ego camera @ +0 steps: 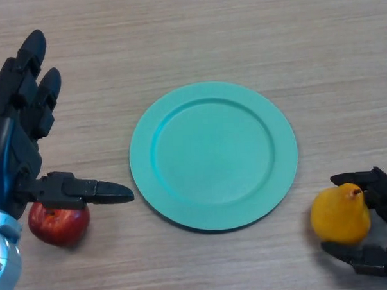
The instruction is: Pick up the yellow pear and place it on the plate
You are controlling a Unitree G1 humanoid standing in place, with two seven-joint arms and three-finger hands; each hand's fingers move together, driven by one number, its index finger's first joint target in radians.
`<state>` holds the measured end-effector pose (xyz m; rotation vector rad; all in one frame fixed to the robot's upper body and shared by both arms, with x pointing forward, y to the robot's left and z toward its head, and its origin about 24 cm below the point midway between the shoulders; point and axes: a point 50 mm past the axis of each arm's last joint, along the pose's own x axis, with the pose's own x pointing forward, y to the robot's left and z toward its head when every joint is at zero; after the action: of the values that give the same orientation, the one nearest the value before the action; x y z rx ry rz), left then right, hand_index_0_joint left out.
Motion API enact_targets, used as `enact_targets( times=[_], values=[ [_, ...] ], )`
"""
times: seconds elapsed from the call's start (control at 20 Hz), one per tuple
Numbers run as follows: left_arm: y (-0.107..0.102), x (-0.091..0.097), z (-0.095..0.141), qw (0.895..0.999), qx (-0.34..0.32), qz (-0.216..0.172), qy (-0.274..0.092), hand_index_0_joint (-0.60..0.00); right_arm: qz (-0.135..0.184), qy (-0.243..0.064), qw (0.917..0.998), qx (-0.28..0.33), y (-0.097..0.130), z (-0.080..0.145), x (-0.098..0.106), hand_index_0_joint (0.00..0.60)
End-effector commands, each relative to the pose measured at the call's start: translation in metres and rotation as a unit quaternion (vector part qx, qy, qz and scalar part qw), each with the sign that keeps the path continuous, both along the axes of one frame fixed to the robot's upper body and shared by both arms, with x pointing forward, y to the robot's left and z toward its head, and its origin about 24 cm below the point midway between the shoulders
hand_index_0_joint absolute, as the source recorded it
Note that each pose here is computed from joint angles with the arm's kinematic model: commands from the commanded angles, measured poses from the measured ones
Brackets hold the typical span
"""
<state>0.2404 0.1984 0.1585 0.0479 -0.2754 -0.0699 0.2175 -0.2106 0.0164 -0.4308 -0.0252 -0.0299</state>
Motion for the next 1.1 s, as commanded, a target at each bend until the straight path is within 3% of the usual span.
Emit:
enact_targets(
  times=[0.05, 0.25, 0.4, 0.6, 0.75, 0.85, 0.9, 1.0, 1.1],
  values=[
    [0.01, -0.013, 0.037, 0.991, 0.02, 0.014, -0.128, 0.0, 0.001, -0.092, 0.9957, -0.01, -0.011, 0.039, 0.003, 0.6],
    [0.009, -0.015, 0.036, 0.992, 0.016, 0.009, -0.125, 0.0, 0.027, -0.122, 0.9921, -0.007, 0.003, 0.074, 0.009, 0.6],
    [0.01, -0.018, 0.04, 0.992, 0.011, 0.005, -0.122, 0.0, 0.078, -0.136, 0.9873, 0.028, 0.032, 0.101, 0.026, 0.6],
    [0.014, -0.021, 0.041, 0.991, 0.014, 0.012, -0.13, 0.0, 0.136, -0.163, 0.9759, 0.052, 0.068, 0.115, 0.05, 0.6],
    [0.015, -0.023, 0.041, 0.991, 0.012, 0.015, -0.133, 0.0, 0.148, -0.173, 0.9729, 0.043, 0.081, 0.109, 0.071, 0.6],
    [0.017, -0.026, 0.041, 0.99, 0.007, 0.015, -0.137, 0.0, 0.131, -0.153, 0.9785, 0.042, 0.082, 0.095, 0.087, 0.6],
    [0.018, -0.027, 0.041, 0.991, 0.009, 0.017, -0.136, 0.0, 0.107, -0.14, 0.9829, 0.053, 0.083, 0.086, 0.095, 0.6],
    [0.018, -0.027, 0.04, 0.99, 0.009, 0.02, -0.137, 0.0, 0.087, -0.115, 0.9885, 0.045, 0.085, 0.072, 0.1, 0.6],
    [0.019, -0.028, 0.04, 0.991, 0.01, 0.02, -0.132, 0.0, 0.102, -0.091, 0.9906, 0.008, 0.09, 0.062, 0.1, 0.6]
  ],
)
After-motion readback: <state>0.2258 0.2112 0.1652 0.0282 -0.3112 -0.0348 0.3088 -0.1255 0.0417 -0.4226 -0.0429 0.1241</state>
